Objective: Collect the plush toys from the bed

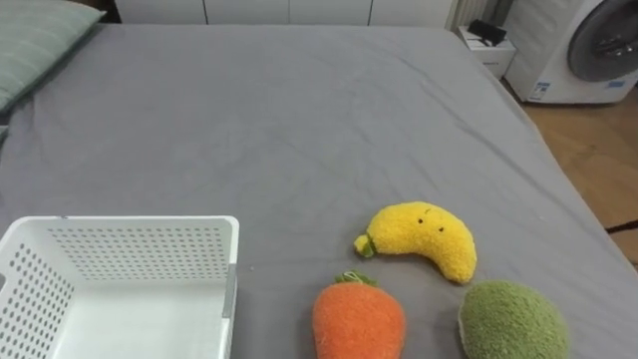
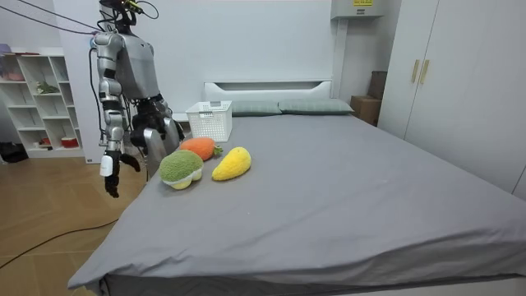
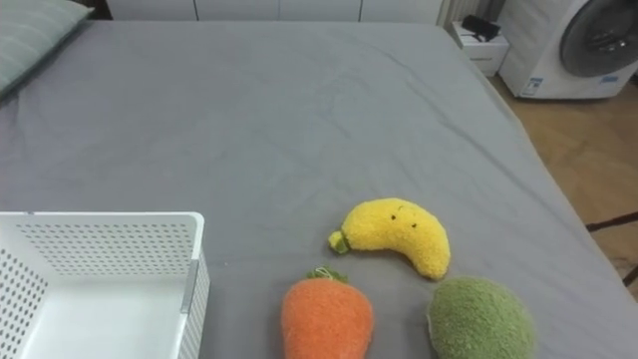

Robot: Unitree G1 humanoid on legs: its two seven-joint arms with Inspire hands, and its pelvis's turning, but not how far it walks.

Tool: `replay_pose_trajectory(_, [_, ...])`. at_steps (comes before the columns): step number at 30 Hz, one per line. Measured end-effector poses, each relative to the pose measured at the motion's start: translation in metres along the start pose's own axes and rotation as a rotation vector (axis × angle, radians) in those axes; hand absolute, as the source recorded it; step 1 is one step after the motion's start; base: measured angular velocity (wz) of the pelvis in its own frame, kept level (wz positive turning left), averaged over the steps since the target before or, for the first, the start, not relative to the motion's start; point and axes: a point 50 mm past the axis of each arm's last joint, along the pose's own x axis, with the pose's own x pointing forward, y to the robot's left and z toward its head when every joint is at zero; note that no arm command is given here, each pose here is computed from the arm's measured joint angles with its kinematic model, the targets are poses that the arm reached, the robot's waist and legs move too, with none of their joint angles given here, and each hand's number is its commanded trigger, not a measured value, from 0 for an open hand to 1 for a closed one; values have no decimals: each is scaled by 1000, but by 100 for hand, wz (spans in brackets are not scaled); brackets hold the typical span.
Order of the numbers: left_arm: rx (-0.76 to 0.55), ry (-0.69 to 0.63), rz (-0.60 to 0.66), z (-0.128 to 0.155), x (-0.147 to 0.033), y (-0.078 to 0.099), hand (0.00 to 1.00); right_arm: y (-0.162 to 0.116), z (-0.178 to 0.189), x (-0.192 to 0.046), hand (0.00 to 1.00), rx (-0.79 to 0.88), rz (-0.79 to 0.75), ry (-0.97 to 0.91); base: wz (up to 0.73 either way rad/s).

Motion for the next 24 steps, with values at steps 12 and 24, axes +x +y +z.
replay_pose_trajectory(12, [-3, -21, 25, 1, 2, 9, 0, -10, 69, -11, 0, 98, -89, -269, -7])
replay_pose_trajectory(24, [-20, -39, 37, 3, 2, 12, 0, -5, 152, -57, 0, 125, -128, -700, 0])
